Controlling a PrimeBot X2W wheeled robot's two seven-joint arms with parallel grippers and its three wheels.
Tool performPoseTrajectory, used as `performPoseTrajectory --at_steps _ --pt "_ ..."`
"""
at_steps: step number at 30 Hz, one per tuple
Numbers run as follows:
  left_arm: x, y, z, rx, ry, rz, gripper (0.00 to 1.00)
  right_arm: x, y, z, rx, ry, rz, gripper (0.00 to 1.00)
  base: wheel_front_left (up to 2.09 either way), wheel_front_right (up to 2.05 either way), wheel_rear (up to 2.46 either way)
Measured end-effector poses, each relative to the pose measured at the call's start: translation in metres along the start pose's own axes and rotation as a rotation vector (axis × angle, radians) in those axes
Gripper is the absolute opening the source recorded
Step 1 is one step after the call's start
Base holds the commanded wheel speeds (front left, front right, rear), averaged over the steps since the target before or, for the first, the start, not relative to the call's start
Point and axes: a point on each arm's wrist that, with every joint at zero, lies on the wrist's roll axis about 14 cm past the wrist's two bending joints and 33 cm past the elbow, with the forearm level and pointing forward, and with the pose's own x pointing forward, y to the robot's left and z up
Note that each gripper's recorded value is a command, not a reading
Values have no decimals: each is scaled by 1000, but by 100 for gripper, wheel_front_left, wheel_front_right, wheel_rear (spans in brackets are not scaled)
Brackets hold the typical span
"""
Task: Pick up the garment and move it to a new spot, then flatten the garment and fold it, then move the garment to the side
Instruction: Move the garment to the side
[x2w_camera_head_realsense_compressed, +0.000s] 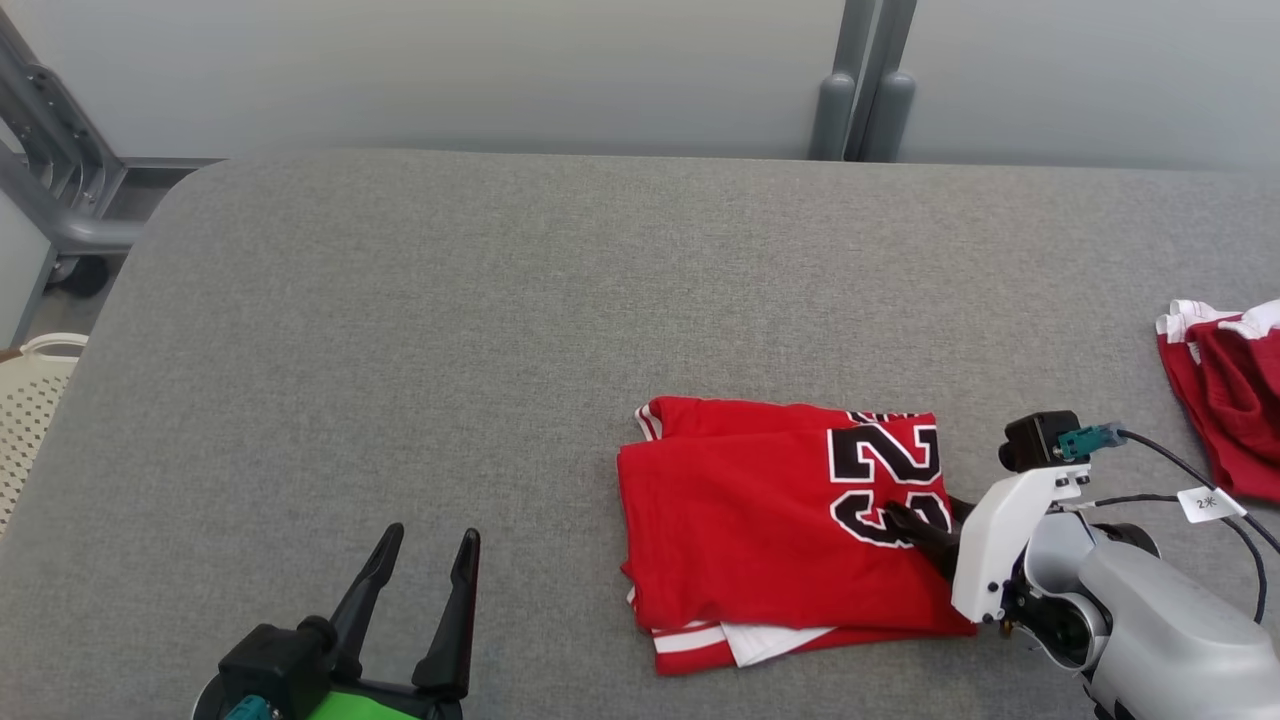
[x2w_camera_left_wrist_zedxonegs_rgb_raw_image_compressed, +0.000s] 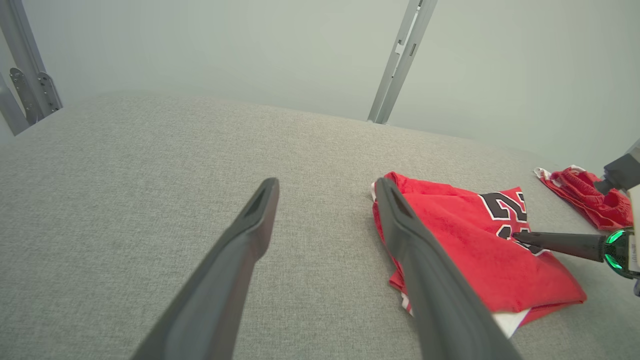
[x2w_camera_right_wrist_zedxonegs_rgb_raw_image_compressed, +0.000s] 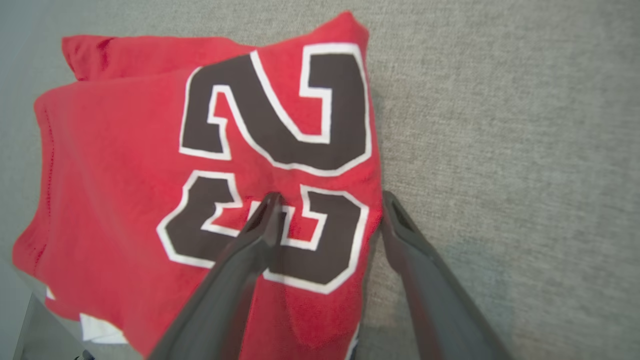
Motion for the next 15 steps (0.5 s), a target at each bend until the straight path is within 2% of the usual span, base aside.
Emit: performPoseTrajectory --at_steps 2,6,15 --pt "-1 2 0 0 0 9 100 3 3 2 6 0 9 43 0 0 0" --pt "-2 4 0 -1 -2 14 100 4 9 3 19 -1 27 0 0 0 0" --pt "3 -5 -1 -1 1 -20 100 -6 4 15 56 -49 25 0 0 0 0"
